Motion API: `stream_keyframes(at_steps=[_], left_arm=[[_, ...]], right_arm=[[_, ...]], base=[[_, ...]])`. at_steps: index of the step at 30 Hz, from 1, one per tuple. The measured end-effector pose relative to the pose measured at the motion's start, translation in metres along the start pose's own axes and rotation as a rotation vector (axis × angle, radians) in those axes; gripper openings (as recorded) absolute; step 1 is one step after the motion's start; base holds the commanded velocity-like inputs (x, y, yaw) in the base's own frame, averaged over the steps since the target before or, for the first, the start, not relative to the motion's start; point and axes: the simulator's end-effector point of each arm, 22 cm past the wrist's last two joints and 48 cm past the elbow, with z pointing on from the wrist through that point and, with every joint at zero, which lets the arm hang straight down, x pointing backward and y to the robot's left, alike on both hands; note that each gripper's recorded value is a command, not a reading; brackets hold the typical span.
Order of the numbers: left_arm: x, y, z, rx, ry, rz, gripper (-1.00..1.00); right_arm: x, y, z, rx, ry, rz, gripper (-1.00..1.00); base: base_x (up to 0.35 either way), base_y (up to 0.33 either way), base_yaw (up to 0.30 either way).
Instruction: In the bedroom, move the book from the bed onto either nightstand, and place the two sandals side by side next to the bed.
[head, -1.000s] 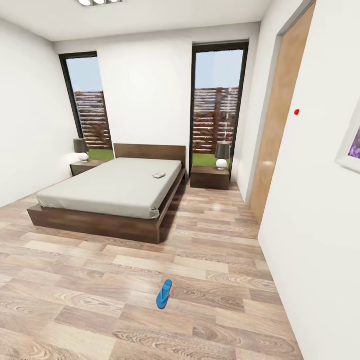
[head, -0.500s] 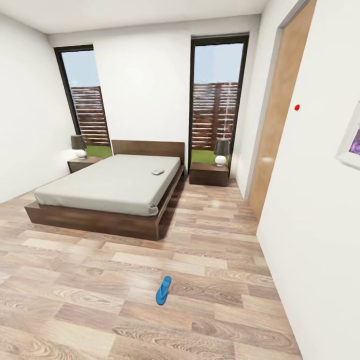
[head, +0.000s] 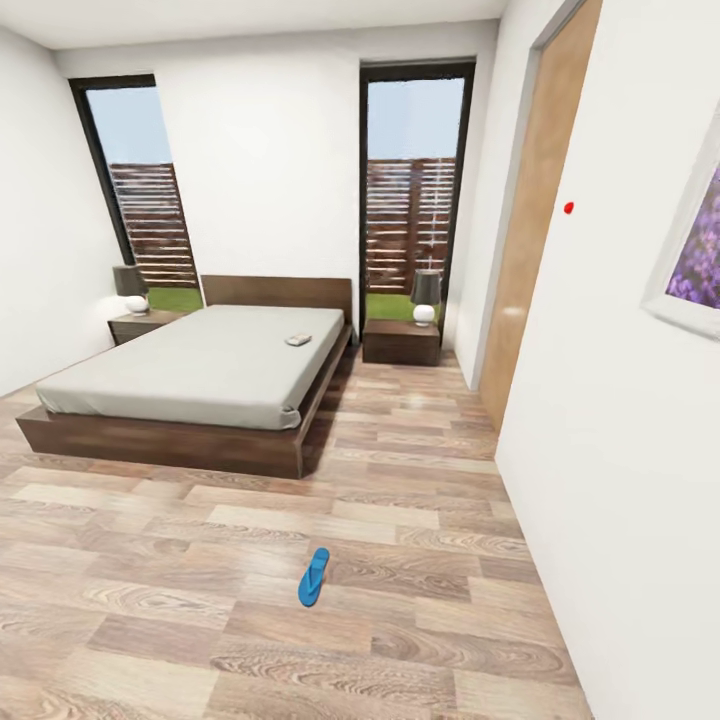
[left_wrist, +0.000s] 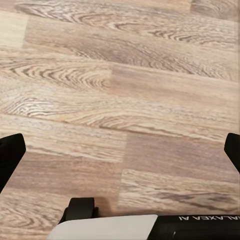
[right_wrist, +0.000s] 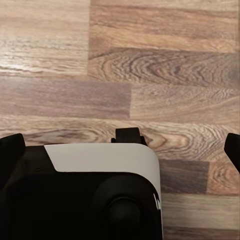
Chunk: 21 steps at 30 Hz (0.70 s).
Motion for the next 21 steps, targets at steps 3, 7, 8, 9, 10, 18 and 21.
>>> stream_keyframes(at_steps=[3,7,8,9,10,18,21], left_arm=[[0.0002,0.0,0.0,0.0,0.0,0.0,1.0],[0.0004,0.0,-0.0001,0.0,0.001,0.0,1.0],[0.0005,0.0,-0.0001,0.0,0.001,0.0,1.0],[0.0005,0.0001,-0.0002,0.0,0.001,-0.001,1.0],[0.0005,0.0006,-0.0002,-0.001,0.001,-0.001,1.0],[0.0005,0.0008,-0.0003,-0.001,0.001,-0.001,1.0],[0.0005,0.0005,-0.0003,-0.001,0.001,-0.001,1.0]], right_arm=[[0.0003,0.0004,0.0,0.0,0.0,0.0,1.0],[0.0004,0.0008,-0.0001,-0.001,0.001,0.001,1.0],[0.0004,0.0008,-0.0001,-0.001,0.0,0.001,1.0],[0.0004,0.0006,-0.0002,0.0,0.0,0.001,1.0],[0.0005,0.0006,-0.0002,0.0,0.0,0.002,1.0],[0.0004,0.0004,-0.0002,0.001,0.0,0.004,1.0],[0.0003,0.0002,-0.0002,0.001,0.0,0.004,1.0]], base=[[0.0,0.0,-0.016],[0.068,0.0,-0.005],[0.224,0.0,-0.001],[0.243,0.0,-0.001],[0.27,0.0,-0.001],[0.303,0.0,0.0],[0.305,0.0,0.0]])
